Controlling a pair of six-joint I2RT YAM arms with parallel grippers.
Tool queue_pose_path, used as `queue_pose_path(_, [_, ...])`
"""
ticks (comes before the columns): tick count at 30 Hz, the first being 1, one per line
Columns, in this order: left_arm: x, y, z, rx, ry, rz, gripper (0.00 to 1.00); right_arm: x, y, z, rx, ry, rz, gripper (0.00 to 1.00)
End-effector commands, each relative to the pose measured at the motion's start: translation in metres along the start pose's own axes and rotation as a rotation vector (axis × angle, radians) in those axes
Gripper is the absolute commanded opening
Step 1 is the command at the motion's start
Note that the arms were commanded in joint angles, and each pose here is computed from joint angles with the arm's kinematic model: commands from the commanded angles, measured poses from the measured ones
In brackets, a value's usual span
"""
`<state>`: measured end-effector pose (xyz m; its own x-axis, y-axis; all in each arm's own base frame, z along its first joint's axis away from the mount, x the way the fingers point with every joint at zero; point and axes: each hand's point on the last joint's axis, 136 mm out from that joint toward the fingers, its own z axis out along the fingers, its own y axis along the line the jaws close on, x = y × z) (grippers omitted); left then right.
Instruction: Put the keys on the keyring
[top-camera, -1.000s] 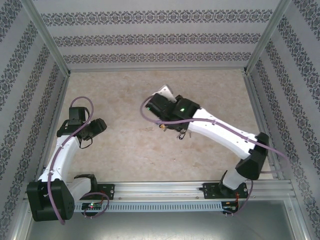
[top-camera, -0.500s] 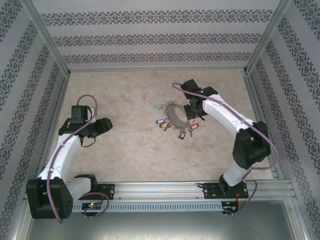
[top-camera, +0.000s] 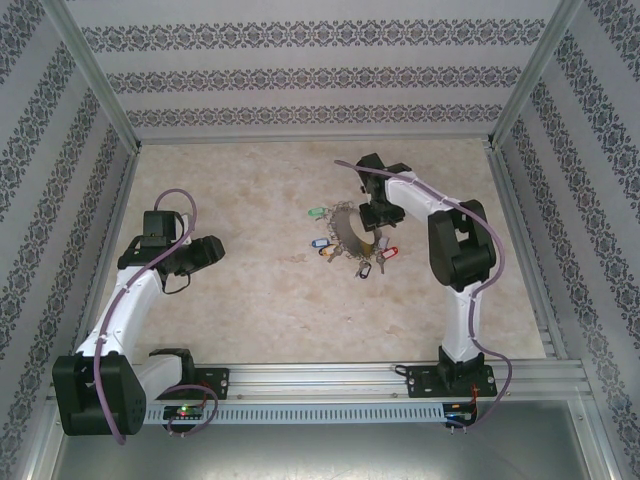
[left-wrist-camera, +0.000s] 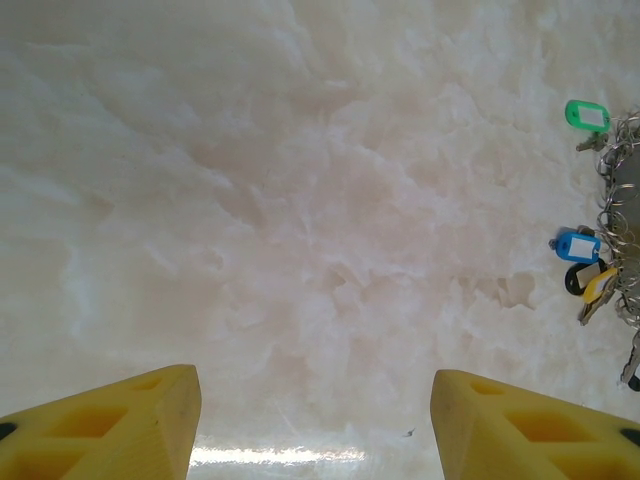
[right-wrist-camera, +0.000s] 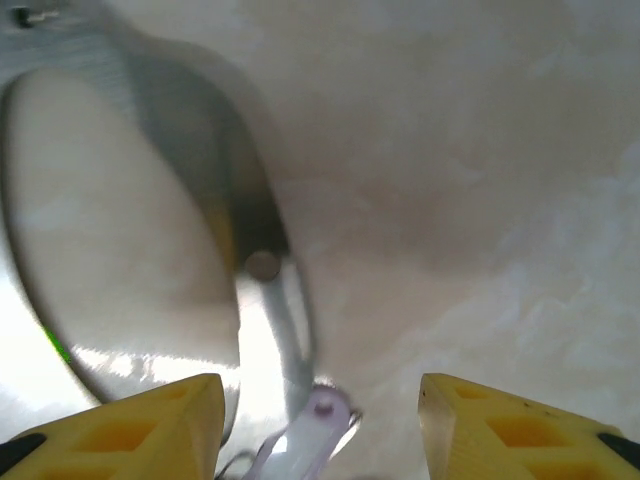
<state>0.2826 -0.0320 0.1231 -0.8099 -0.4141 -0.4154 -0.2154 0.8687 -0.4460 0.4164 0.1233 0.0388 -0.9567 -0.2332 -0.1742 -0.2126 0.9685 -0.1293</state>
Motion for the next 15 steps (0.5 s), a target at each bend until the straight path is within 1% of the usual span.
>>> queue_pose_path(1, [-0.006,-0.004,0.0,0.006,-0.022,0.044,0.62,-0.006,0.004,0.015,-0.039,0.018,-0.007,0.54])
queue_pose_path(4, [-0.008,-0.005,0.0,0.004,-0.029,0.048,0.62,-0.005,0.01,0.025,-0.082,0.049,0.005,0.54])
queue_pose_path(6, [-0.009,-0.004,0.001,0.003,-0.03,0.045,0.62,-0.002,0.009,0.031,-0.074,0.073,0.005,0.54])
queue_pose_path(11, [-0.012,-0.006,0.001,0.008,-0.033,0.039,0.62,-0.002,0.007,0.033,-0.044,0.097,-0.029,0.47])
queue_pose_path(15, [-0.013,-0.007,0.001,0.007,-0.031,0.04,0.62,0.0,0.011,0.033,-0.063,0.129,-0.09,0.46])
